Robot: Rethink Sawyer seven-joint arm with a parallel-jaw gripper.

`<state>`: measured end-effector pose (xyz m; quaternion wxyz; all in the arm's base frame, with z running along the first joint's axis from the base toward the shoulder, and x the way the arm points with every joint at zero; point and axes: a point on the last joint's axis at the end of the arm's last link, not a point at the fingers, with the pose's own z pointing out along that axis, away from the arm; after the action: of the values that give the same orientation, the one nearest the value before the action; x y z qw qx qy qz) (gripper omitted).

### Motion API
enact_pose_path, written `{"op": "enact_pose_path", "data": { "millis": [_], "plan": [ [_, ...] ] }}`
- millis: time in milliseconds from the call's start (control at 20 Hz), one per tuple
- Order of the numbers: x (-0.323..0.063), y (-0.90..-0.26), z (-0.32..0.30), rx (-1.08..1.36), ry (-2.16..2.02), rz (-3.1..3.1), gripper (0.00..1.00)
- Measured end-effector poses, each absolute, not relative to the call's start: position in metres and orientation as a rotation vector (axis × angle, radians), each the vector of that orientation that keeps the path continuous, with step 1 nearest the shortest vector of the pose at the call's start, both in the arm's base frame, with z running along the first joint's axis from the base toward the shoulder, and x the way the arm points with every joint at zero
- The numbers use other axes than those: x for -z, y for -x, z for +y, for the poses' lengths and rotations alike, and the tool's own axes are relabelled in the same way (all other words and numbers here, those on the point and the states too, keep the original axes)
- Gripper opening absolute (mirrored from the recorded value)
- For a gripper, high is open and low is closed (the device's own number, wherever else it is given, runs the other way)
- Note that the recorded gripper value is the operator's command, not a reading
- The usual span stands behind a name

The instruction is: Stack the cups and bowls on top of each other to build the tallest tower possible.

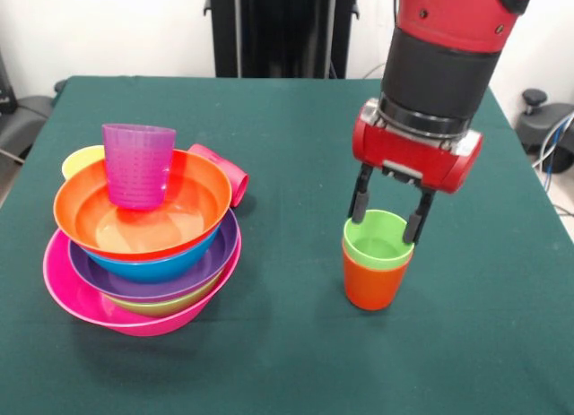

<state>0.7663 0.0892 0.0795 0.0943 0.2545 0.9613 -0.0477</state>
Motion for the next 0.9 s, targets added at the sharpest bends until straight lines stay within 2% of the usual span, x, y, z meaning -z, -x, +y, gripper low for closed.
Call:
{"op": "enact_pose_path", "data": {
  "millis": [900],
  "plan": [
    [-0.024, -0.751, 0.085, 0.176, -0.744, 2.861, 1.00]
  ]
}}
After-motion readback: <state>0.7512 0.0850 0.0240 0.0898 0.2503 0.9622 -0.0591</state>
